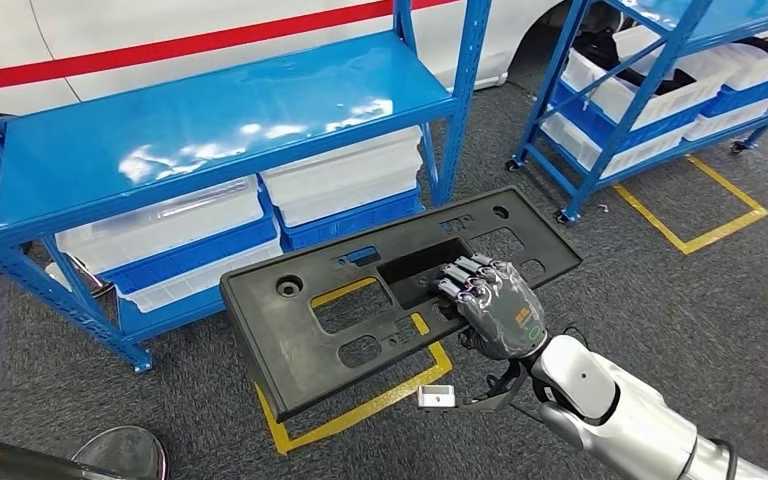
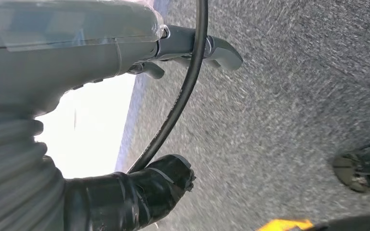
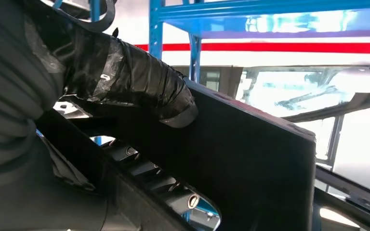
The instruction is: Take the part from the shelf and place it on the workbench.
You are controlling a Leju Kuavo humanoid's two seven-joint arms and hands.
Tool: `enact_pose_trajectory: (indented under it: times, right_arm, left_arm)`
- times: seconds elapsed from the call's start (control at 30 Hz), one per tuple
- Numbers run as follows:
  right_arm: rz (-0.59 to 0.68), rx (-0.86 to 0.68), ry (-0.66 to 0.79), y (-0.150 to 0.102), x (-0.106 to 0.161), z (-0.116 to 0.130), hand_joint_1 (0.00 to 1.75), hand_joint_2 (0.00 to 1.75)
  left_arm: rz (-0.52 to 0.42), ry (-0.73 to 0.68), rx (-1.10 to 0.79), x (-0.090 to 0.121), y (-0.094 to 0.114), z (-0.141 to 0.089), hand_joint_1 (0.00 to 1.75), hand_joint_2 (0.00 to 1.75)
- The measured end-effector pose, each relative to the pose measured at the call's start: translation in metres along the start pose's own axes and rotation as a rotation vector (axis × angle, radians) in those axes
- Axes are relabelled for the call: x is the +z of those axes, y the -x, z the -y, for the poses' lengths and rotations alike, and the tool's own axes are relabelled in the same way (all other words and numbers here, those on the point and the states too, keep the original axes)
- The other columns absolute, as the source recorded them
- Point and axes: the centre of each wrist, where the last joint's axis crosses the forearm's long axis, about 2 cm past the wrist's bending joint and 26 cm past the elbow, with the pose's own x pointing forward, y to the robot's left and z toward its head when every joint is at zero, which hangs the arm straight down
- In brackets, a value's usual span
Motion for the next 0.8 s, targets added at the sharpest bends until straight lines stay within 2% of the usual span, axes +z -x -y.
enact_pose_trajectory:
  times: [0.4,0.8]
  right_arm:
    - [0.002,-0.018,-0.007,0.005,-0.012,0.004,1.75,1.75]
    - [0.013,-0.028,-0.02,0.006,-0.023,0.005,1.75,1.75]
  left_arm:
    - [0.008,-0.006,0.006,0.0,-0.002,-0.003,0.0,1.75]
    - [0.025,0.007,0.012,0.0,0.004,0.001,0.0,1.75]
